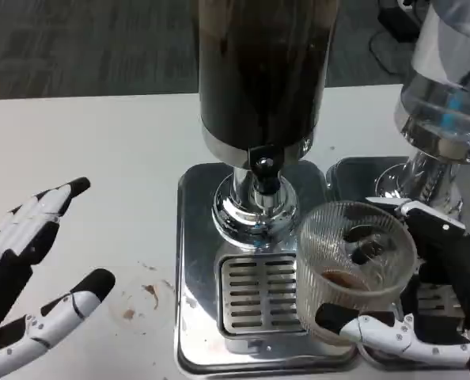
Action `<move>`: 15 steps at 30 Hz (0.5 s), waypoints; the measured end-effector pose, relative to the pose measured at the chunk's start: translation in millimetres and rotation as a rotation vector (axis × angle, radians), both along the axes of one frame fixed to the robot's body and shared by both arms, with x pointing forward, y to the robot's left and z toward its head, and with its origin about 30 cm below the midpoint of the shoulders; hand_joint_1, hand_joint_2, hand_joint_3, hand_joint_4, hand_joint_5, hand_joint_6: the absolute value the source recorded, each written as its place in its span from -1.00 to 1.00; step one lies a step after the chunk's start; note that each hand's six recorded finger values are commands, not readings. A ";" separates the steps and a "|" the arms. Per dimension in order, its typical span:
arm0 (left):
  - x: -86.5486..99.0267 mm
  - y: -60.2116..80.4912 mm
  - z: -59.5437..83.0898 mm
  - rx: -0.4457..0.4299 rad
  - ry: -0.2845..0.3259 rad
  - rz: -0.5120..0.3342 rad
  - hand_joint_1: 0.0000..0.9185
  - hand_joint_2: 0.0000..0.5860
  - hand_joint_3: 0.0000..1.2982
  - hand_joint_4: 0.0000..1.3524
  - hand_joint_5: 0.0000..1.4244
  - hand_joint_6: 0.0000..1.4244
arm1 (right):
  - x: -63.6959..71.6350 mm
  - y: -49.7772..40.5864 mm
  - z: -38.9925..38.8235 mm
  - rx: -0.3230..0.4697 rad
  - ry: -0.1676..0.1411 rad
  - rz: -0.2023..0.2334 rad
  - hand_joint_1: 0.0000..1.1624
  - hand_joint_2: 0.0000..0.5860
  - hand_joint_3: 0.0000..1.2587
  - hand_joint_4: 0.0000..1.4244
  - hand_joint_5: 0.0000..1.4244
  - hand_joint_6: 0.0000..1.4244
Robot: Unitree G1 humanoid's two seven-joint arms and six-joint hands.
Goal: Grasp the cup under the faucet to collect the drink, then remove the cup.
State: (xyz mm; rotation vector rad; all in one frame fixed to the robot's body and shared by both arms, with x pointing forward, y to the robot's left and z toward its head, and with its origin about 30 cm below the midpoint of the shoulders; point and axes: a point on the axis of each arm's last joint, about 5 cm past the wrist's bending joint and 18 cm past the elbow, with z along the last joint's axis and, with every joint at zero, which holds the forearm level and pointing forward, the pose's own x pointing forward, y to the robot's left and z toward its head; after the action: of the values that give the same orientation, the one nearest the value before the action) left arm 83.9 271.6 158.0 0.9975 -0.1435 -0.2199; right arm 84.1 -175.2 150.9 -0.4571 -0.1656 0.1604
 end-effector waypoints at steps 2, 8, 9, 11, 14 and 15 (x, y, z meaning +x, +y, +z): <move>0.8 -0.3 0.0 -0.003 -0.002 0.003 -1.00 -0.18 -0.96 -1.00 -1.00 -1.00 | 1.1 -0.3 0.4 -0.001 0.003 0.000 0.69 -0.62 -0.05 -0.06 0.29 0.72; 6.2 2.3 -2.8 -0.013 -0.007 0.011 -1.00 -0.18 -0.95 -1.00 -1.00 -1.00 | 1.9 2.9 -0.3 0.012 0.009 0.008 0.69 -0.61 -0.05 -0.06 0.29 0.73; 6.2 2.9 -3.7 -0.014 -0.003 0.014 -1.00 -0.18 -0.95 -1.00 -1.00 -1.00 | 1.8 3.4 -0.4 0.013 0.010 0.009 0.69 -0.61 -0.05 -0.06 0.29 0.73; 6.0 4.3 -5.7 -0.016 0.004 0.018 -1.00 -0.18 -0.95 -1.00 -1.00 -1.00 | 2.0 4.3 -0.8 0.012 0.012 0.013 0.69 -0.61 -0.05 -0.05 0.29 0.73; 5.5 5.6 -7.8 -0.018 0.009 0.017 -1.00 -0.18 -0.95 -1.00 -1.00 -1.00 | 2.1 6.2 -2.1 0.014 0.016 0.013 0.69 -0.61 -0.05 -0.05 0.29 0.73; 5.6 5.8 -8.1 -0.018 0.009 0.017 -1.00 -0.18 -0.95 -1.00 -1.00 -1.00 | 2.1 6.5 -2.3 0.012 0.016 0.012 0.69 -0.61 -0.05 -0.05 0.29 0.73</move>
State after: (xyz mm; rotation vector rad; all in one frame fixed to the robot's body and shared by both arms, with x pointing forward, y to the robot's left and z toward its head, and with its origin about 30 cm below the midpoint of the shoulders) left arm 89.5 277.4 149.9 0.9790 -0.1284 -0.2076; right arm 86.2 -168.8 148.6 -0.4432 -0.1540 0.1745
